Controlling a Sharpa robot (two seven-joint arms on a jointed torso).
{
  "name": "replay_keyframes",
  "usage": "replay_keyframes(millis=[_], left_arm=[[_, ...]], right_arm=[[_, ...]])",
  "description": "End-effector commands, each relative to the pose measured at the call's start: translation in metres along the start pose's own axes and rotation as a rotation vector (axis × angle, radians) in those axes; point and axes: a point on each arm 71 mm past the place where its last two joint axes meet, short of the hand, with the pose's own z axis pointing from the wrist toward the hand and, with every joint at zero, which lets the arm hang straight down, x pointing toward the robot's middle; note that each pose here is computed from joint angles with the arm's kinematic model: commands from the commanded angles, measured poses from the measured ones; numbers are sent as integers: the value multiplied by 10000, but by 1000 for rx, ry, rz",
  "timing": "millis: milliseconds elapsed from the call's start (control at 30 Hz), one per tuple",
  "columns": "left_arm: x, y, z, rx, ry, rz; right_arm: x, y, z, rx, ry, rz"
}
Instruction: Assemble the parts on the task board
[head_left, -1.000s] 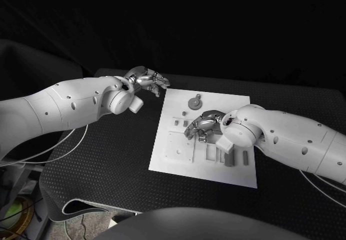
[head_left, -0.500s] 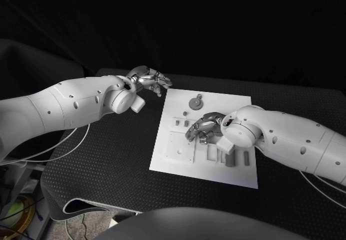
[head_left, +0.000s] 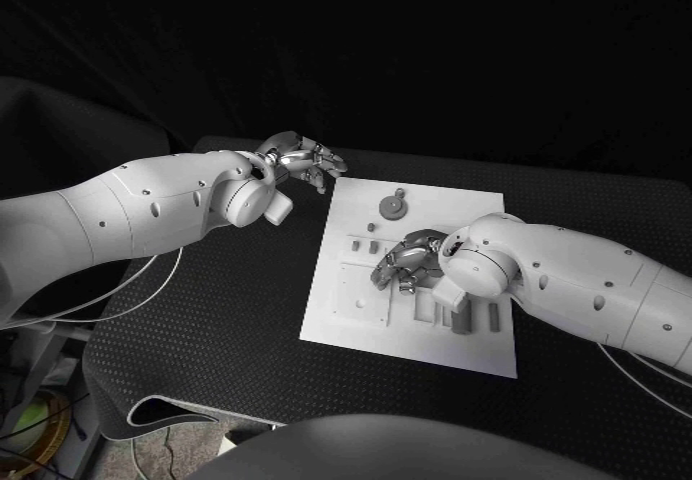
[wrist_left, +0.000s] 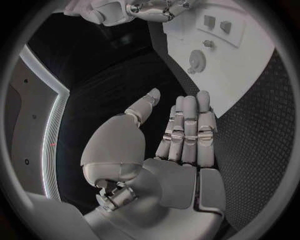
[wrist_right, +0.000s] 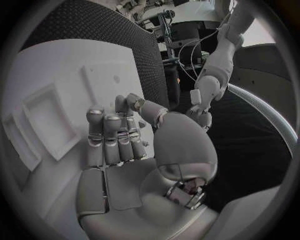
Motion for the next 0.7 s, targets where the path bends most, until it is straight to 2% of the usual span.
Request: replay_keyframes(millis=[33, 433, 700], left_arm=[[15, -17, 4, 8, 10, 1], [16, -18, 5, 9, 9, 1], [17, -18, 7, 8, 9, 1]], right_arm=[[8, -4, 7, 8, 5, -34], [-18, -19, 20, 13, -19, -50], [-11, -24, 39, 25, -15, -55]])
